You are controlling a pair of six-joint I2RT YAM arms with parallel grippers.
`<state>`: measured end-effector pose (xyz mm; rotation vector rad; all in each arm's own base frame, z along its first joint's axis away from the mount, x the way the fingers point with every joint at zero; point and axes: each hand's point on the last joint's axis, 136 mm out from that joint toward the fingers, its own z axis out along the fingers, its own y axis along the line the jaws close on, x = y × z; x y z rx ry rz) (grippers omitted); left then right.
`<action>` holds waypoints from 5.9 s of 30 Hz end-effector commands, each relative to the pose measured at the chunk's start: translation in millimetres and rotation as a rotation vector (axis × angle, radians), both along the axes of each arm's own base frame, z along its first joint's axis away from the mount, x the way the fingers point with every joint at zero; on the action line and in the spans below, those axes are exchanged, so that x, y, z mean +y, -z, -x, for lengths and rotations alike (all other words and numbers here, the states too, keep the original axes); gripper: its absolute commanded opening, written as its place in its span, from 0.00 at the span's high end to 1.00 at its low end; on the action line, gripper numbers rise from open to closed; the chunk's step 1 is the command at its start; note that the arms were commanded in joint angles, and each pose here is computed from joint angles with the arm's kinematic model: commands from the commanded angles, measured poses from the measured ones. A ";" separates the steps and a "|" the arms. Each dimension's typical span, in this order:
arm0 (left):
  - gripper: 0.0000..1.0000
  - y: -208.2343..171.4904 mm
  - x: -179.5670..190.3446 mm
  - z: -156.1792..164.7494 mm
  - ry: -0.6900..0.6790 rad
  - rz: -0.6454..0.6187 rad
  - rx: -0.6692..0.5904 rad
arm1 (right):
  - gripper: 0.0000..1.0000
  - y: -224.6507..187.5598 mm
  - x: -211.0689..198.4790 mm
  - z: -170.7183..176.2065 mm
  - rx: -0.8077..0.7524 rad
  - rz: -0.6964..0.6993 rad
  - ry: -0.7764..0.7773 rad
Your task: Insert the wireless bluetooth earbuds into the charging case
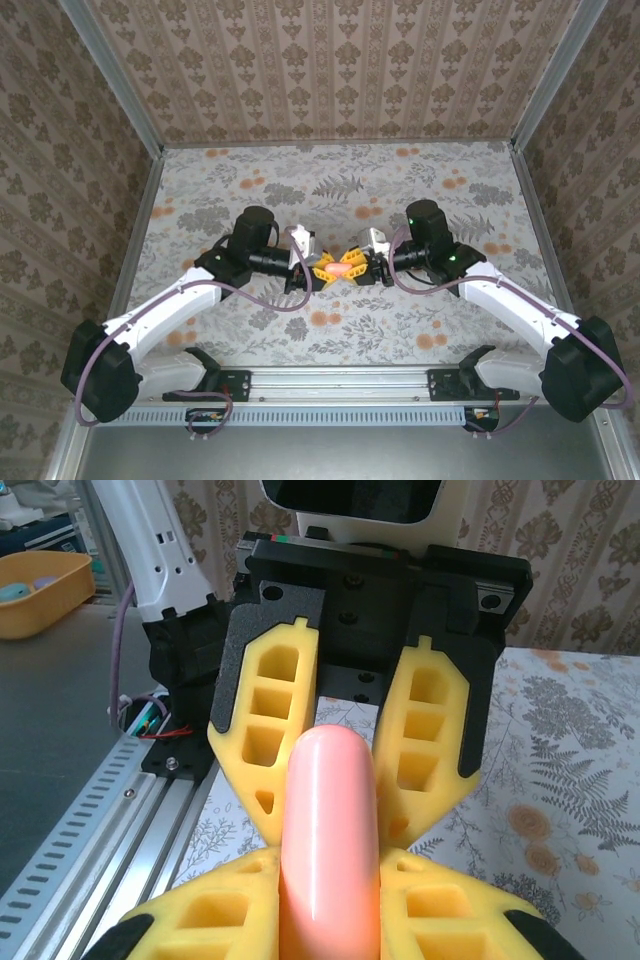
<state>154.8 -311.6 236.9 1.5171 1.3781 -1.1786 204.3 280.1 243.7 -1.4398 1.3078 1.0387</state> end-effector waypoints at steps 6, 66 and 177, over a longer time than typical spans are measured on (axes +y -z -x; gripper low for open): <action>0.81 -10.0 -3.7 6.0 0.035 -0.001 -0.029 | 0.65 -9.3 -0.6 -3.6 -0.018 -0.012 0.027; 0.84 46.8 118.6 -96.5 -0.954 0.002 0.135 | 0.49 43.1 -25.0 -98.5 0.829 0.313 0.829; 0.84 64.3 175.3 -112.9 -1.135 -0.025 0.264 | 0.79 225.2 59.0 -98.3 0.835 1.025 0.881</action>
